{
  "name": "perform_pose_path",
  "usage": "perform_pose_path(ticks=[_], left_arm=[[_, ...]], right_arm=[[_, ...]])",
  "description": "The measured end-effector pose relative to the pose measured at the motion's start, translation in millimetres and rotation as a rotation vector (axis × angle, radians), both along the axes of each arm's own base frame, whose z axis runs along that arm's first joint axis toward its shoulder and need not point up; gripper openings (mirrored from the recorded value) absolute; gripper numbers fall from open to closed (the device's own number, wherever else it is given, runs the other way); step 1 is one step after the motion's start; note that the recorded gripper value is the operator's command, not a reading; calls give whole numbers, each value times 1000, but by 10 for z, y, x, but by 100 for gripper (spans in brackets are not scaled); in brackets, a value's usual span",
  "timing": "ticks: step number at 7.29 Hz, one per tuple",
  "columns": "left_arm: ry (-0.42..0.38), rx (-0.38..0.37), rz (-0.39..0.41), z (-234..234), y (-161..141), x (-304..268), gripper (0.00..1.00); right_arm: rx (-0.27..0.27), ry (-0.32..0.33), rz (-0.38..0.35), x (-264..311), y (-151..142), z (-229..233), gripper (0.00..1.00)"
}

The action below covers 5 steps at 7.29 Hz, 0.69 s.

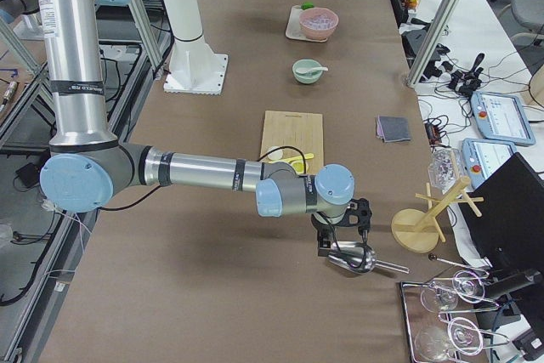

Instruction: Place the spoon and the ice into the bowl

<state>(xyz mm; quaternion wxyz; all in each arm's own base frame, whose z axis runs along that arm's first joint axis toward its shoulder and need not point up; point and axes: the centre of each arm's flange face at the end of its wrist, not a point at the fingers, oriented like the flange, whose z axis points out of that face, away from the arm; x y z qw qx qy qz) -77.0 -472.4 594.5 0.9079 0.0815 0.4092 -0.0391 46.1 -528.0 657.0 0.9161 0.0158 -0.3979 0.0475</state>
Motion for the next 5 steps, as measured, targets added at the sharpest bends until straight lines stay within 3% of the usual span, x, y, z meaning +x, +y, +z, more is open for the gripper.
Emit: perform_pose_path(ticks=[3,5], left_arm=[[-10,-13,-6,56,91,-13,98],[-74,-3,-24,22,35,-51,98]], right_arm=[[-62,-1,6,64,131,-322,100],[-71,-6,4,63,171,-332,100]])
